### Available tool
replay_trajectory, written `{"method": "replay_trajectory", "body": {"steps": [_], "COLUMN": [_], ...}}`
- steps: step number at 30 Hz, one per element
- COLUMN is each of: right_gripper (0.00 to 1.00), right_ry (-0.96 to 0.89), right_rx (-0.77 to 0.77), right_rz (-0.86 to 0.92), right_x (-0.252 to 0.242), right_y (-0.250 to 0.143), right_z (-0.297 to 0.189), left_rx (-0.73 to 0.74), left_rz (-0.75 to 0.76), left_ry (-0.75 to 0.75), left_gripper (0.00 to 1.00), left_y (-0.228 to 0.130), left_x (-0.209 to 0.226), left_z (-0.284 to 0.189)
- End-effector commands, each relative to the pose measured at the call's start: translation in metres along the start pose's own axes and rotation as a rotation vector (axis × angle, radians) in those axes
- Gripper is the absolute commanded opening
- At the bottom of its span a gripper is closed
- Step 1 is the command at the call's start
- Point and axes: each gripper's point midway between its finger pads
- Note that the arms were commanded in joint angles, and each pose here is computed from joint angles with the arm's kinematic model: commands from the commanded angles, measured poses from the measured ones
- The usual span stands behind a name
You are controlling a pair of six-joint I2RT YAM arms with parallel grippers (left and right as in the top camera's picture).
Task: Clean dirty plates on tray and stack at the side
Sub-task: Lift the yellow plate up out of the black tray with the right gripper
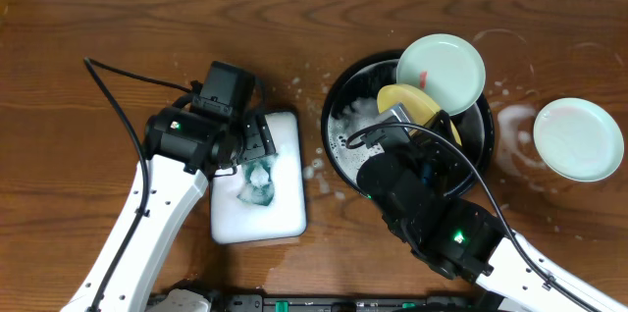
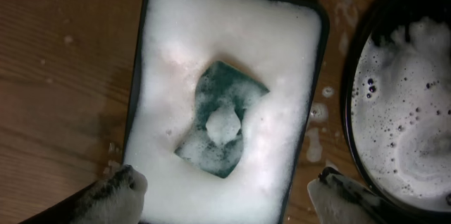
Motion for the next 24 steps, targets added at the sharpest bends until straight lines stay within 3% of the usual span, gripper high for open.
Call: {"method": "replay_trajectory", "body": {"steps": [1, 24], "right_gripper": [0.01, 0.01], "right_ry": [-0.032, -0.051], "right_rx": [0.0, 0.011], "right_rz": [0.026, 0.026], "right_x": [-0.0136, -0.0168], "right_y": [0.002, 0.0001], "right_z": [-0.0038, -0.004], "left_rx": [-0.013, -0.013], "left_rz": [0.004, 0.004], "left_ry": [-0.006, -0.006], "left_gripper": [0.82, 0.83], "left_y": [0.0038, 0.0038], "left_x": [-0.0008, -0.0008], "left_z": [-0.0042, -0.0042]}}
Point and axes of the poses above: each gripper's point midway between its finger pads, its own z axis out along the fingers, its own x axis along the line the jaws close on, y = z × x, and after that the axes turned 8 degrees about -z, right-handed
